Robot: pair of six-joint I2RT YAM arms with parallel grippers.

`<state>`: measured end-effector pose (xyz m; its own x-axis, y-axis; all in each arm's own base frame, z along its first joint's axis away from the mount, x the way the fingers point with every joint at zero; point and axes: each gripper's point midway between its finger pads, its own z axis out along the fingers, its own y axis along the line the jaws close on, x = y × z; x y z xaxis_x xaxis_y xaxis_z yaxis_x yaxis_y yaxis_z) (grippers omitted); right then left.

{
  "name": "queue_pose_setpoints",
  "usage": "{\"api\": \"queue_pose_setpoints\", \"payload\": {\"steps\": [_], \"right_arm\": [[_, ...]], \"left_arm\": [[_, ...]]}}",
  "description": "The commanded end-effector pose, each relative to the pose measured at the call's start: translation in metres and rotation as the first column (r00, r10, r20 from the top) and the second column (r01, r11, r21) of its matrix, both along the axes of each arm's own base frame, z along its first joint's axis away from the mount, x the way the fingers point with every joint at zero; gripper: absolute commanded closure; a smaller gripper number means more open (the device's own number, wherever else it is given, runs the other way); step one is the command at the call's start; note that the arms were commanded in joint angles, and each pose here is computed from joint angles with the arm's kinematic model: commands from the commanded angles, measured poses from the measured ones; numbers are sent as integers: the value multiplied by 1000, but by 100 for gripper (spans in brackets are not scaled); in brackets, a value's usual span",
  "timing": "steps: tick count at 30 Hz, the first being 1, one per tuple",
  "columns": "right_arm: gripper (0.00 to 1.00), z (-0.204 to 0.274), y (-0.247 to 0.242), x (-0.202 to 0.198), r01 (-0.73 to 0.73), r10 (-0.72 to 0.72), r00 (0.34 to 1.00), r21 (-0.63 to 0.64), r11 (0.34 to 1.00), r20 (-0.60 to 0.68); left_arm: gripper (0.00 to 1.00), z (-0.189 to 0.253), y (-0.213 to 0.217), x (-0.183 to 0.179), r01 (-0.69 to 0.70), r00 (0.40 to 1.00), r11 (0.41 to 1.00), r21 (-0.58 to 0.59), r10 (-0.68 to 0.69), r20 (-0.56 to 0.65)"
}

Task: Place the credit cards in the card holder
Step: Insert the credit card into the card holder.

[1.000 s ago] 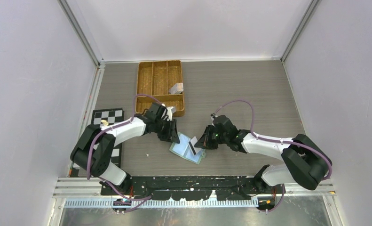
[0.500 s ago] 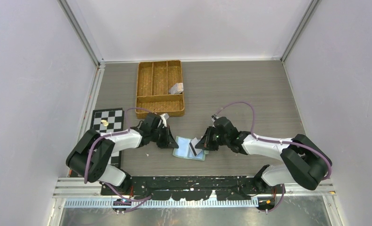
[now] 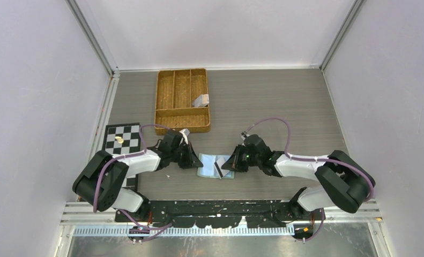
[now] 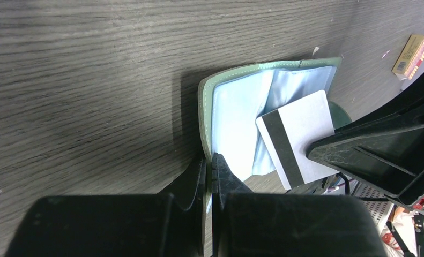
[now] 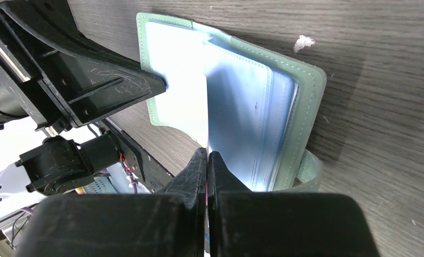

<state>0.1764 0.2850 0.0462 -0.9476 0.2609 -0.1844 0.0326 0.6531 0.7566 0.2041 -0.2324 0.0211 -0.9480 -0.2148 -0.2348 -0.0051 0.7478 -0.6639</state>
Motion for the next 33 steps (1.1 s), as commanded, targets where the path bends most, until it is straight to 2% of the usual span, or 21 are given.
{"api": "queue_pose_setpoints", "payload": {"steps": [1,20,33], "right_arm": [[100,3,7,5,-1,0,1000,35,999,25],[100,-16,18,20,8,-8,1000,1,1000,9],[100,-38,15,33,75,-75,997,-55,996,3]], "left_arm": [[100,-2,2,7,-25,999,1000,9,25,31],[100,-4,0,4,-10,1000,1000,4,10,10],[100,-3,-3,0,-8,1000,1000,-17,8,-9]]}}
